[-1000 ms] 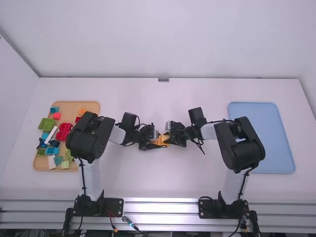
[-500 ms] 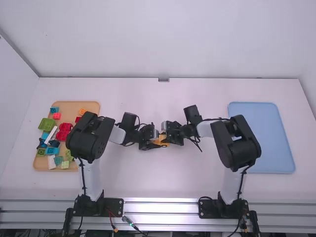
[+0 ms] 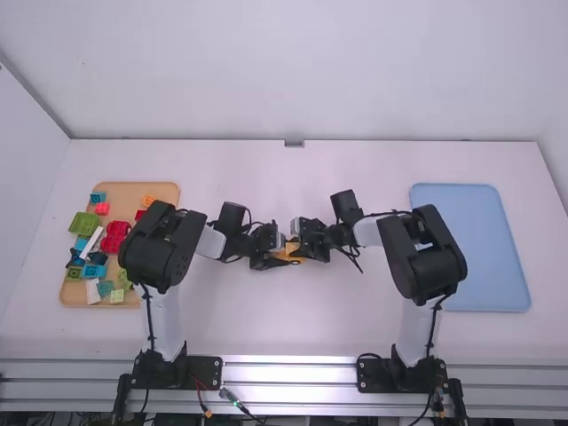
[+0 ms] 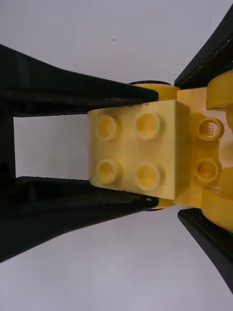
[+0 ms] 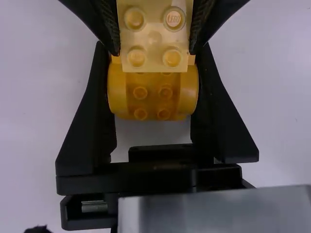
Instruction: Assemble lego blocks to make yellow taxi
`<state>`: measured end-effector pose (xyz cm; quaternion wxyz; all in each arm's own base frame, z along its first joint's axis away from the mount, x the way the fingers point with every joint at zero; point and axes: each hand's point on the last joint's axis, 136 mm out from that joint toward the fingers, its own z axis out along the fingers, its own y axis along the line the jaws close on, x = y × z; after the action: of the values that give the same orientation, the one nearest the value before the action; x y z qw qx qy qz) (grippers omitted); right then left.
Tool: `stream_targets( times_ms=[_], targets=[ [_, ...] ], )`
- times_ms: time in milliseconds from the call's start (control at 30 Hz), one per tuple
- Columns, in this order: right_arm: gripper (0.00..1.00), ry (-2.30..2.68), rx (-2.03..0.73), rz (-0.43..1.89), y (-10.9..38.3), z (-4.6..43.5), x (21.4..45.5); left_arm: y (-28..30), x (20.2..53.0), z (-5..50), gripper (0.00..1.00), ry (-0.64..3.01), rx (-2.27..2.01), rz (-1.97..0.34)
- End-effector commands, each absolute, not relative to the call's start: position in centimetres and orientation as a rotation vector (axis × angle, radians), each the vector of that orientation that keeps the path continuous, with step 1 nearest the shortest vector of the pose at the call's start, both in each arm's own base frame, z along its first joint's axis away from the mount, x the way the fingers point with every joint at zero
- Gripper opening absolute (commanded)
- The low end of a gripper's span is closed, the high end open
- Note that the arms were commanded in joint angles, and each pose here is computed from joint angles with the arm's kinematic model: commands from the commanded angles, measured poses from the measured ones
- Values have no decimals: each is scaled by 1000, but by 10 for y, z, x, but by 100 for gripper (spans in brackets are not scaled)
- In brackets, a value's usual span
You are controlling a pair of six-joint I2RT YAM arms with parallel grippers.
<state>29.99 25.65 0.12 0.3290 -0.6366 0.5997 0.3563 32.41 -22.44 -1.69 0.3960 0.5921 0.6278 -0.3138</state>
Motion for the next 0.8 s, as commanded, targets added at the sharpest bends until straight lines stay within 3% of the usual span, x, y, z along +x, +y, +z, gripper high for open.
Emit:
stream_targets(
  times_ms=[0, 67, 133, 167, 200, 267, 467, 733, 767],
  targets=[
    [2, 1610, -1666, 909, 251, -9, 305, -225, 322, -20, 52, 1602, 1493, -824],
    [7, 1615, -1667, 906, 251, -10, 306, -226, 322, -20, 52, 1600, 1497, -826],
    [21, 1615, -1666, 908, 251, -10, 305, -226, 322, -20, 52, 1599, 1497, -826],
    [21, 1615, -1666, 908, 251, -10, 305, -226, 322, -20, 52, 1599, 1497, -826],
    [33, 1615, -1667, 910, 251, -10, 305, -225, 322, -20, 52, 1602, 1494, -824],
    [43, 1612, -1665, 917, 251, -9, 305, -226, 322, -20, 52, 1600, 1497, -826],
    [56, 1598, -1658, 924, 253, 3, 304, -226, 321, -20, 52, 1600, 1497, -826],
    [58, 1418, -1655, 981, 257, 48, 295, -225, 322, -20, 52, 1602, 1494, -824],
    [62, 1403, -1651, 983, 257, 51, 295, -226, 322, -20, 52, 1600, 1496, -826]
  ],
)
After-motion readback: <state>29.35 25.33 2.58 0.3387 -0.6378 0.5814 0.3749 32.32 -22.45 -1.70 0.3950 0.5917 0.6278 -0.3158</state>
